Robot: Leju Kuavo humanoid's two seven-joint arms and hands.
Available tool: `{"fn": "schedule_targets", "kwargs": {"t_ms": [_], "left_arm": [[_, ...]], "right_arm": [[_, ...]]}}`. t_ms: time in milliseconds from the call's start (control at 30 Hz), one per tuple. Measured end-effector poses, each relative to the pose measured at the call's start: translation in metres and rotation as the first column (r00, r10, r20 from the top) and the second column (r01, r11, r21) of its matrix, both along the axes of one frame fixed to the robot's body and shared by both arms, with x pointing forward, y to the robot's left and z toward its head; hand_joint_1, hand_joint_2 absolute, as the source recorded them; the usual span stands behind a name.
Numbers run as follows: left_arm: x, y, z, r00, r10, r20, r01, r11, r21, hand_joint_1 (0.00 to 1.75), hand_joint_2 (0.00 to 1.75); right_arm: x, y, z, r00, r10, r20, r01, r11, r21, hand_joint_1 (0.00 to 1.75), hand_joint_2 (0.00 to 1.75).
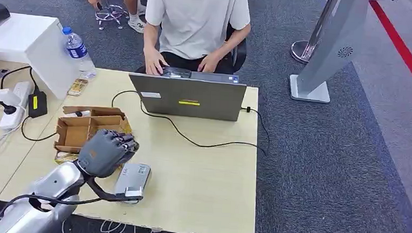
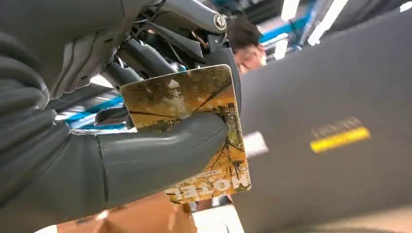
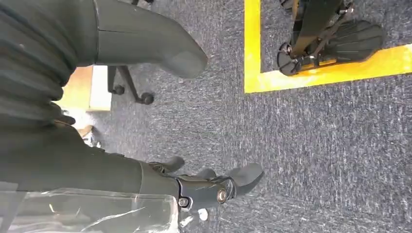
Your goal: Pass the card to the sensor for recognition and then transmit it.
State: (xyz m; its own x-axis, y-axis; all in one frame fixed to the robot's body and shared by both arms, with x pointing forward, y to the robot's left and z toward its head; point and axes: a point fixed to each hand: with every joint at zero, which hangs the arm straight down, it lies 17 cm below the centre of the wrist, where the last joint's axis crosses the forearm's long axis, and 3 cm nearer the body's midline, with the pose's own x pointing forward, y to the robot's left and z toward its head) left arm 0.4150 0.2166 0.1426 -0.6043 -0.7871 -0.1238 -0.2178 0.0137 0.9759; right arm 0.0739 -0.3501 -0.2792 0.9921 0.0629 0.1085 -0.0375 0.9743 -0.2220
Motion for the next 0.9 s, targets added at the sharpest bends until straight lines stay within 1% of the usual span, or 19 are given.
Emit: {"fn": "schedule_targets", "kwargs": {"t_ms": [200, 333, 400, 533, 667, 733, 900], "left_arm": [[-0.012, -0.018, -0.026, 0.993, -0.065, -0.094, 0.069, 0.997, 0.041, 1.75, 1.75], [-0.02, -0.019, -0.047, 0.98, -0.087, -0.178, 0.104, 0.99, 0.093, 1.75, 1.75], [-0.024, -0.013, -0.059, 0.97, -0.085, -0.226, 0.118, 0.984, 0.137, 1.75, 1.75], [-0.027, 0.003, -0.069, 0.959, -0.066, -0.276, 0.127, 0.969, 0.21, 1.75, 1.75], [-0.028, 0.018, -0.071, 0.956, -0.051, -0.288, 0.129, 0.958, 0.257, 1.75, 1.75], [-0.027, 0.026, -0.074, 0.95, -0.029, -0.31, 0.122, 0.95, 0.287, 1.75, 1.75], [-0.025, 0.038, -0.073, 0.947, -0.016, -0.322, 0.126, 0.938, 0.324, 1.75, 1.75]], "right_arm": [[0.0, -0.001, 0.0, 1.0, -0.011, 0.0, 0.011, 1.0, 0.001, 0.0, 1.75], [0.0, -0.001, 0.0, 1.0, -0.012, 0.001, 0.012, 1.0, 0.002, 0.0, 1.75], [-0.001, -0.001, 0.0, 1.0, -0.018, 0.0, 0.018, 1.0, 0.003, 0.0, 1.75], [-0.001, -0.001, 0.0, 1.0, -0.028, 0.0, 0.028, 1.0, 0.005, 0.0, 1.75], [-0.002, -0.002, 0.0, 0.999, -0.033, -0.002, 0.033, 0.999, 0.005, 0.0, 1.75], [-0.002, -0.002, 0.0, 0.999, -0.036, -0.003, 0.036, 0.999, 0.004, 0.0, 1.75], [-0.003, -0.003, 0.0, 0.999, -0.04, -0.006, 0.04, 0.999, 0.004, 0.0, 1.75]]}}
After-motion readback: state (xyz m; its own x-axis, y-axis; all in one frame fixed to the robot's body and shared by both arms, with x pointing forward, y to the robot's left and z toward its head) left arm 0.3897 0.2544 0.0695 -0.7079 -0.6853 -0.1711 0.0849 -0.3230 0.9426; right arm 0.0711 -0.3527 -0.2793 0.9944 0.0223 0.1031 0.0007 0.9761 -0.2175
